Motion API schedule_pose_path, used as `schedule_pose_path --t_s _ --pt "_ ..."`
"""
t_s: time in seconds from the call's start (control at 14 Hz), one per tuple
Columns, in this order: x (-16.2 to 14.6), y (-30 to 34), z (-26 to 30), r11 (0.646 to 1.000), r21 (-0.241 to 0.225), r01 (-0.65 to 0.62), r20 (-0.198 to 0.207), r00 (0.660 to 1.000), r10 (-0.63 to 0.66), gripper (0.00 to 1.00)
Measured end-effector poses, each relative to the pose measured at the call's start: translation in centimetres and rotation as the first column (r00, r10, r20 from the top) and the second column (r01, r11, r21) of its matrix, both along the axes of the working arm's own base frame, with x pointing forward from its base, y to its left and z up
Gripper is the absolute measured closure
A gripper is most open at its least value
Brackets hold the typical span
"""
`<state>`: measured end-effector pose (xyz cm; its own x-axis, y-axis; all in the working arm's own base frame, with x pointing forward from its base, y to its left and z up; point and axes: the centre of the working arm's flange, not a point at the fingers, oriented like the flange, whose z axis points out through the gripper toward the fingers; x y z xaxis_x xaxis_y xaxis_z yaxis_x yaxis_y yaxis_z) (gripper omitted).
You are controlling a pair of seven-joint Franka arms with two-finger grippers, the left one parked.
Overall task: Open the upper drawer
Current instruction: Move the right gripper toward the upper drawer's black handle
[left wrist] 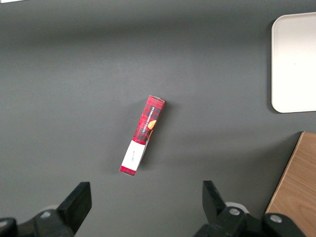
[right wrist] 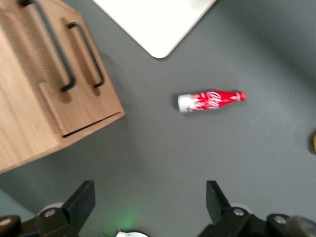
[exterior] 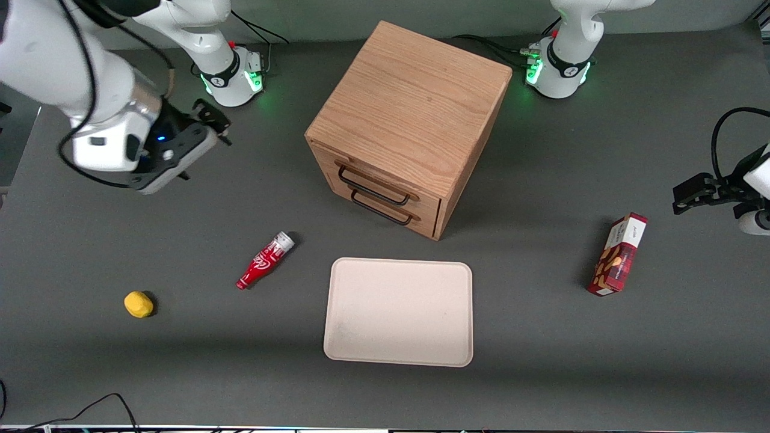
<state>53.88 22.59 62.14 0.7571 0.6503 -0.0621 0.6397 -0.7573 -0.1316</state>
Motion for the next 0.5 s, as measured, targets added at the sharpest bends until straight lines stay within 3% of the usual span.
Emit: schedule_pose_path --t_s 0.5 --pt "0.3 9.9 -5.8 0.981 0.104 -0.166 0.000 0.986 0.167 0.00"
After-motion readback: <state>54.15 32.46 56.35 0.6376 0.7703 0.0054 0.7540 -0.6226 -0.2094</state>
